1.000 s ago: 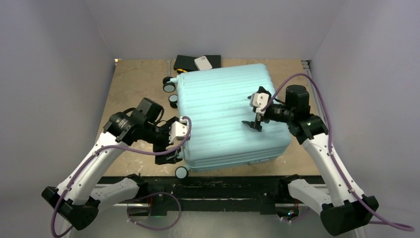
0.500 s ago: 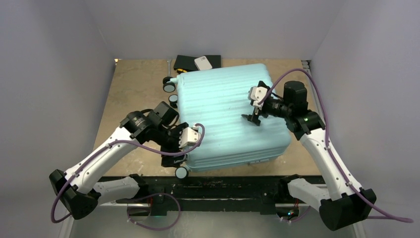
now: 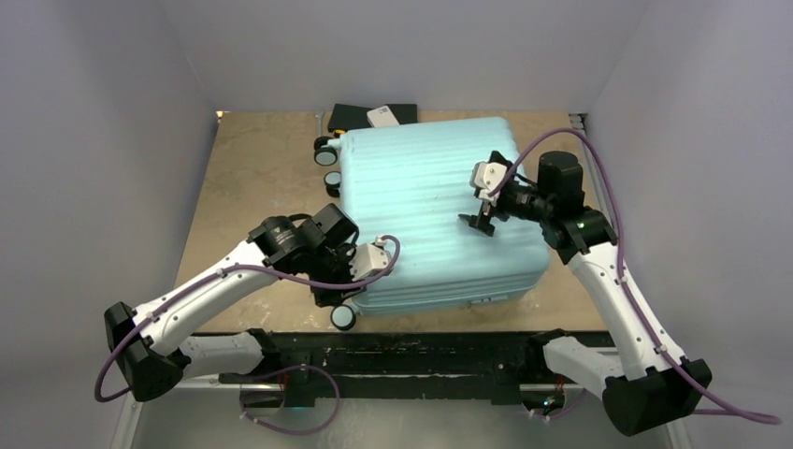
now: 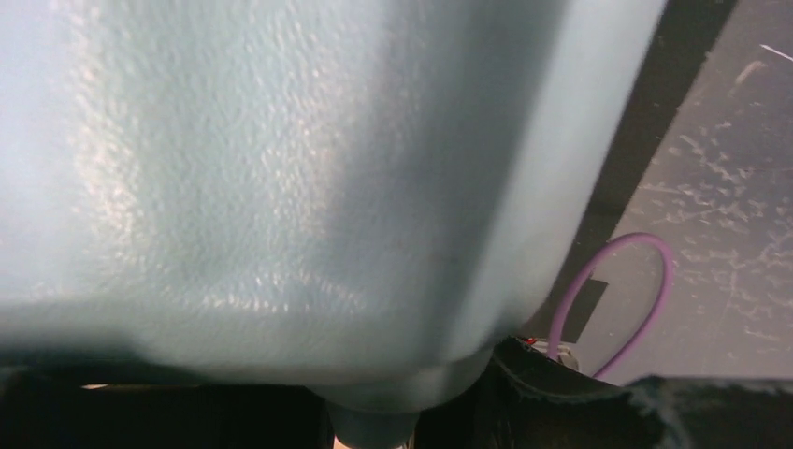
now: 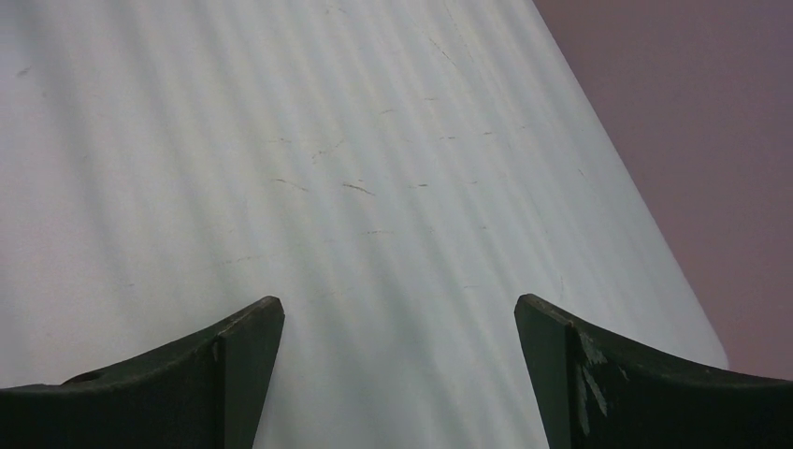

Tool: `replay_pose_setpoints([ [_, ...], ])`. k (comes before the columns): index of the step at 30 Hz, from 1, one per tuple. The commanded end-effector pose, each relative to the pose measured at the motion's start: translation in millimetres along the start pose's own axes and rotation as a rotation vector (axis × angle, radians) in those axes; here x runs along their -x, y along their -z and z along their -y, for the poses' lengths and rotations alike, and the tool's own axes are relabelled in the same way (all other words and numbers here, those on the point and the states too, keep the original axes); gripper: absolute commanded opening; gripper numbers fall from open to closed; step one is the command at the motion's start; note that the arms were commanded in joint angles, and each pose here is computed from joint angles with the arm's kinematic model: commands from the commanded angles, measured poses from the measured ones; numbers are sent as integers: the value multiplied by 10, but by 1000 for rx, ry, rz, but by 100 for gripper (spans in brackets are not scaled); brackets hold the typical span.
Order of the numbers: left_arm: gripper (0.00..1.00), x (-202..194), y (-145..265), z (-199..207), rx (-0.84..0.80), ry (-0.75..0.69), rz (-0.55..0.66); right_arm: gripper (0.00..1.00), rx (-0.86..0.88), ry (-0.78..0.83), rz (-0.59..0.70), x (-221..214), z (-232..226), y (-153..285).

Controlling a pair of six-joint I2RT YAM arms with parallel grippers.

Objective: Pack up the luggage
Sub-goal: Zip the luggage at the center of the board.

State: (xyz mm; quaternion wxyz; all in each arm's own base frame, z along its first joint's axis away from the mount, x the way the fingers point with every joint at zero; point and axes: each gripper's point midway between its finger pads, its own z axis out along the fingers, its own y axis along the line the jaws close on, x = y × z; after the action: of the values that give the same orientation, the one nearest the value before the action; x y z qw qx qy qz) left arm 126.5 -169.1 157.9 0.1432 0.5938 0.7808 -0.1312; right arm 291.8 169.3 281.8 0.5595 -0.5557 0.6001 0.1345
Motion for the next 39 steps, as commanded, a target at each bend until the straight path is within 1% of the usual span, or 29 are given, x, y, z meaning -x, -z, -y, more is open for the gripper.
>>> replay_pose_setpoints([
  [1,0,649,-81,-970,403,128,166,99,58,45,56,351,-104,239],
  [4,0,784,-27,-1182,455,174,214,98,136,105,108,591,-261,411],
  [7,0,922,34,-1410,481,236,257,97,197,153,123,654,-435,542],
  [9,0,1000,51,-1575,484,284,288,97,231,163,115,614,-553,592],
  [11,0,1076,41,-1691,484,315,310,97,258,157,75,485,-666,626],
  [14,0,1153,-33,-1784,484,340,313,96,289,126,-37,135,-801,621],
  [18,0,1254,-146,-1785,439,370,330,88,292,70,-196,-362,-890,571],
  [20,0,1280,-184,-1770,419,371,331,81,220,49,-273,-603,-805,521],
  [21,0,1281,-194,-1771,416,367,329,79,164,44,-306,-713,-734,497],
  [23,0,1285,-194,-1755,408,356,333,78,57,49,-347,-890,-597,452],
  [24,0,1294,-198,-1719,390,347,338,78,-6,81,-353,-930,-479,435],
  [28,0,1330,-151,-1629,353,322,371,78,-162,158,-346,-1000,-235,417],
  [29,0,1347,-142,-1602,341,314,378,78,-198,89,-341,-1037,-239,409],
  [30,0,1364,-139,-1576,326,308,384,78,-243,-14,-334,-1081,-253,393],
  [35,0,1474,-131,-1489,259,273,413,72,-317,-151,-362,-1320,-243,358],
  [39,0,1633,-92,-1443,207,253,453,66,-397,-221,-356,-1393,-151,466],
])
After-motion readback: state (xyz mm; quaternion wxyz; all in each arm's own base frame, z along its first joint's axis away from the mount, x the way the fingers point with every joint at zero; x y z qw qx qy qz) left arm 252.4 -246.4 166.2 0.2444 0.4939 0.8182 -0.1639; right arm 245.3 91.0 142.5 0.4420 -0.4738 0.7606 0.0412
